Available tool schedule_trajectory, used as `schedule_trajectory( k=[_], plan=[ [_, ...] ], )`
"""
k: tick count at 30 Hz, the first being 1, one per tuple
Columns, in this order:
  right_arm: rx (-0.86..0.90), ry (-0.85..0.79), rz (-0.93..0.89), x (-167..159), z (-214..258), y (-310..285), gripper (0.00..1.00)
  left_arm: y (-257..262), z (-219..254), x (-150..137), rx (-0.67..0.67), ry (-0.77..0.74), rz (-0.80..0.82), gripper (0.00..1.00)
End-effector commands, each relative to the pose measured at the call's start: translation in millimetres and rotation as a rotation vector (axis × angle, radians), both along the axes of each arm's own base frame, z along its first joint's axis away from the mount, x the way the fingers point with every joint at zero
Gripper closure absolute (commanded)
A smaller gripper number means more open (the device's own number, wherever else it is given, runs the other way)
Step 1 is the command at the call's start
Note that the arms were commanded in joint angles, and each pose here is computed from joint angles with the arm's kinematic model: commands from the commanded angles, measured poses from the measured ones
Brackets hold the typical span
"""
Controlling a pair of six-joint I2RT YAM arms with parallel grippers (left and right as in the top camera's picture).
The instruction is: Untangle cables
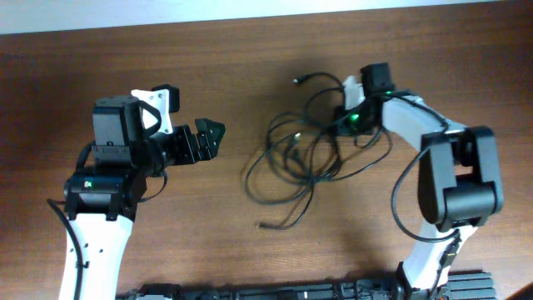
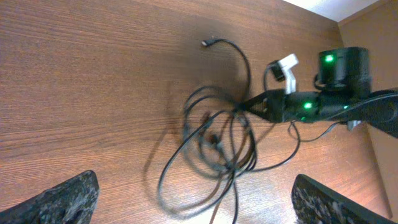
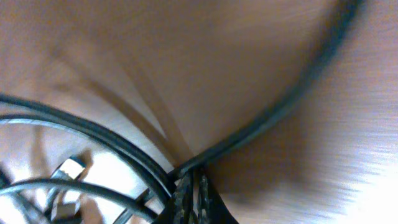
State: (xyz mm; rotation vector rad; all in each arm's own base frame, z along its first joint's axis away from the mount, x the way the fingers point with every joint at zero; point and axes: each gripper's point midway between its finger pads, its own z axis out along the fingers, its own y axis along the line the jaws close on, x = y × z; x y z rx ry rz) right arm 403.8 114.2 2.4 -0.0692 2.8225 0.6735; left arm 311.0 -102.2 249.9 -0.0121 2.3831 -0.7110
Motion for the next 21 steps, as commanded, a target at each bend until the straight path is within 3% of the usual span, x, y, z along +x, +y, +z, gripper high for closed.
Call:
schedule_trajectory(
  k=[1,4,6,7,10,13,16,19,20,21],
  plan=[
    [0.098,0.038,0.2,-33,-3,68,0.96,2,2,3,-0.002,0.0,0.015,0.01],
    [-0.06,0.007,0.246,-38,-12,78,0.96,2,-1,0,0.0,0.015,0.015,0.01],
    [-0.065,0.004,0.249,-36,-2,80,0.59,3,-3,-3,0.002,0.033,0.015,0.01],
    [-0.062,0.002,0.245,-34,7,79,0.51,3,-4,-3,0.003,0.035,0.016,0.01],
    [-0.013,0.001,0.245,-33,49,85,0.47,6,-5,-2,0.02,0.033,0.032,0.01],
    [0.186,0.064,0.216,-49,91,110,0.34,16,-9,2,0.067,0.031,0.076,0.01],
    [0.348,0.222,0.14,-66,105,134,0.02,20,-12,5,0.083,0.038,0.09,0.01],
    [0.31,0.248,0.155,-78,97,149,0.02,20,-21,8,0.088,0.066,0.091,0.01],
    [0.293,0.251,0.167,-83,94,155,0.14,19,-26,10,0.09,0.081,0.09,0.01],
    [0.271,0.273,0.154,-87,89,160,0.19,19,-30,12,0.092,0.096,0.089,0.01]
  ],
)
